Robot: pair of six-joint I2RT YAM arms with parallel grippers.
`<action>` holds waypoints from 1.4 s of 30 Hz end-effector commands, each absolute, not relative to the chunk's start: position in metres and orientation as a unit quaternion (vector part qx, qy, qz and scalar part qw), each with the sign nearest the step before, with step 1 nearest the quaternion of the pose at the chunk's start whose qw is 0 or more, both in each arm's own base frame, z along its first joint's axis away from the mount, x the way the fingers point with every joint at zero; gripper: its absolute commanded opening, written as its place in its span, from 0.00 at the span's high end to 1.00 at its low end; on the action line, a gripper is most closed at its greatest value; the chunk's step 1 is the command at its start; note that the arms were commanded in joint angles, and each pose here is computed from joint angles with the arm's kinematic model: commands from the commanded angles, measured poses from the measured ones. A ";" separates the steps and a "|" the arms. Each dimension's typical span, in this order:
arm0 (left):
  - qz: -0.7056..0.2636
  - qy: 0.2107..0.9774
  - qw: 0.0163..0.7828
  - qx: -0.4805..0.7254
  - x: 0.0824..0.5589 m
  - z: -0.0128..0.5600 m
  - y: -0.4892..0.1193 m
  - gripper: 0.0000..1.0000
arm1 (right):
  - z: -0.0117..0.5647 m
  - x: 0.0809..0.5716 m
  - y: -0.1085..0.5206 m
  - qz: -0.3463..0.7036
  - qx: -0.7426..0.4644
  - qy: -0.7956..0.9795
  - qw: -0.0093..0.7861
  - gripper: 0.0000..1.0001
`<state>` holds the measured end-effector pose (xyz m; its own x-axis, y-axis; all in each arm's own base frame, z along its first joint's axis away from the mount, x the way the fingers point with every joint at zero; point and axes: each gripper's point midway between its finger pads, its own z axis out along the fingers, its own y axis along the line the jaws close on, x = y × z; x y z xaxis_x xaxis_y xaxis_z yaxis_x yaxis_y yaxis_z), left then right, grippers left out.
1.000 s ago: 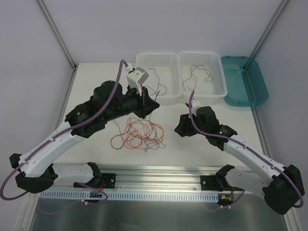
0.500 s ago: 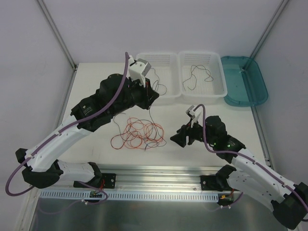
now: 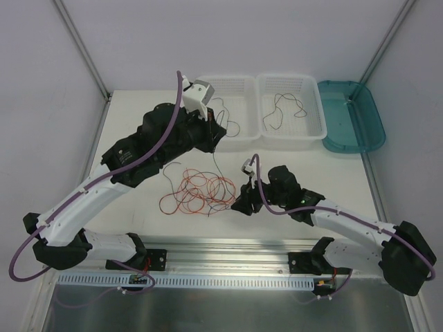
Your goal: Untangle the cables
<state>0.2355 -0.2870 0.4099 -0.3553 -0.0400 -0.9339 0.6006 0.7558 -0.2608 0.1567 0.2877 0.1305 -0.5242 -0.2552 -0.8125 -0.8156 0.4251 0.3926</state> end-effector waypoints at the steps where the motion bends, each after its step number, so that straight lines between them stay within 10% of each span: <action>1: -0.295 0.758 0.559 0.159 0.245 0.425 -0.279 0.96 | 0.162 0.164 0.308 0.435 -0.369 0.729 0.379 0.57; 6: -0.280 0.776 0.547 0.143 0.257 0.404 -0.268 0.96 | 0.170 0.163 0.301 0.424 -0.371 0.729 0.389 0.99; 23: -0.225 0.869 0.427 0.105 0.281 0.262 -0.213 0.04 | 0.349 0.169 0.192 0.234 -0.348 0.743 0.521 0.99; 42: -0.219 0.905 0.318 0.180 0.249 0.167 -0.194 0.02 | 0.565 0.166 0.170 0.298 -0.241 0.594 0.707 0.99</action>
<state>0.2559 -0.1764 0.1650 -0.7424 0.1223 -0.6587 0.3533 0.9069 -0.2298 0.1681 0.1697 0.5354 0.0491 0.0293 -0.9984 -0.7019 0.7122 -0.0136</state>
